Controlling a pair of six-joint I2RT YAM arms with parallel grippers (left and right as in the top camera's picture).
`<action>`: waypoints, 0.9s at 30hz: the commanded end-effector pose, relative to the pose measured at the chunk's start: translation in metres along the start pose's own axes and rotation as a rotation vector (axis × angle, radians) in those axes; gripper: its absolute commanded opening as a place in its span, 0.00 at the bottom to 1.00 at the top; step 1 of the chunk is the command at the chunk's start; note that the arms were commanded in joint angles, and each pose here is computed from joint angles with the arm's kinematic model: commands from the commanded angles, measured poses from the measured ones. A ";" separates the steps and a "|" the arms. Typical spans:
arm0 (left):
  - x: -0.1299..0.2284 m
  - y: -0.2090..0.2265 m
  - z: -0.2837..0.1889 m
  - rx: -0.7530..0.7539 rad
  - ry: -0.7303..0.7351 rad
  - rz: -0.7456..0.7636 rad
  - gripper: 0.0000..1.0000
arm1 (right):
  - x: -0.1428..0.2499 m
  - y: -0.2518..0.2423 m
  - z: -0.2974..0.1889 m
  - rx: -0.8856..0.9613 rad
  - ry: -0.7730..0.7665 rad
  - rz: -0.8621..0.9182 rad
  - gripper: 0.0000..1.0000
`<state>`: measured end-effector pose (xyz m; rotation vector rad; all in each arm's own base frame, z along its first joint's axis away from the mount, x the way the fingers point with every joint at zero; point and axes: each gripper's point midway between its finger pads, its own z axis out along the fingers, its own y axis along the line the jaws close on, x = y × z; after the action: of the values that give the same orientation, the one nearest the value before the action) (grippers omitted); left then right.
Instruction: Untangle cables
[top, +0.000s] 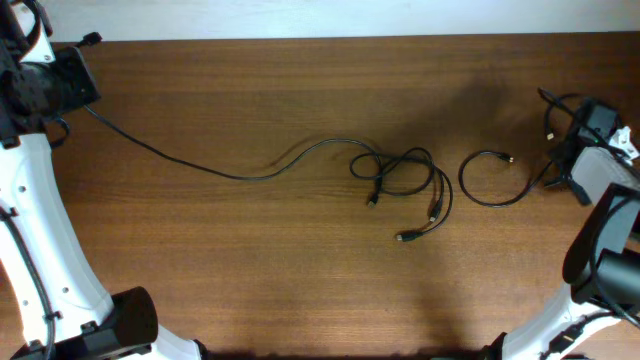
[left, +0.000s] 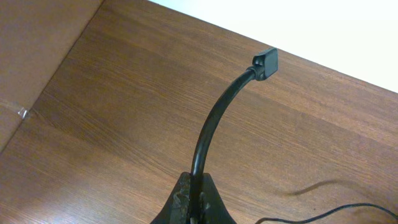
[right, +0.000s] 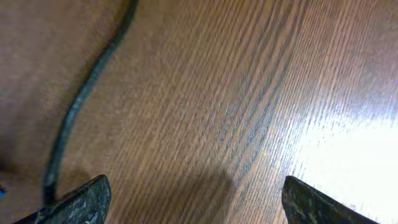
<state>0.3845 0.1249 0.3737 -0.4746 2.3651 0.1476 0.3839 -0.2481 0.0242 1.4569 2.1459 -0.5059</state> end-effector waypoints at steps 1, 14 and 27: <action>-0.003 0.000 -0.003 -0.002 -0.015 -0.020 0.00 | 0.027 0.001 0.021 0.008 0.071 -0.014 0.74; -0.003 0.000 -0.002 -0.003 -0.012 -0.020 0.00 | -0.027 0.042 -0.022 -0.126 0.009 -0.048 0.15; -0.002 0.000 0.008 -0.008 0.006 -0.019 0.00 | 0.019 0.055 -0.028 -0.096 0.104 -0.111 0.52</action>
<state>0.3841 0.1248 0.3733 -0.4886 2.3643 0.1427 0.4204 -0.2050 0.0327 1.3526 2.3148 -0.3609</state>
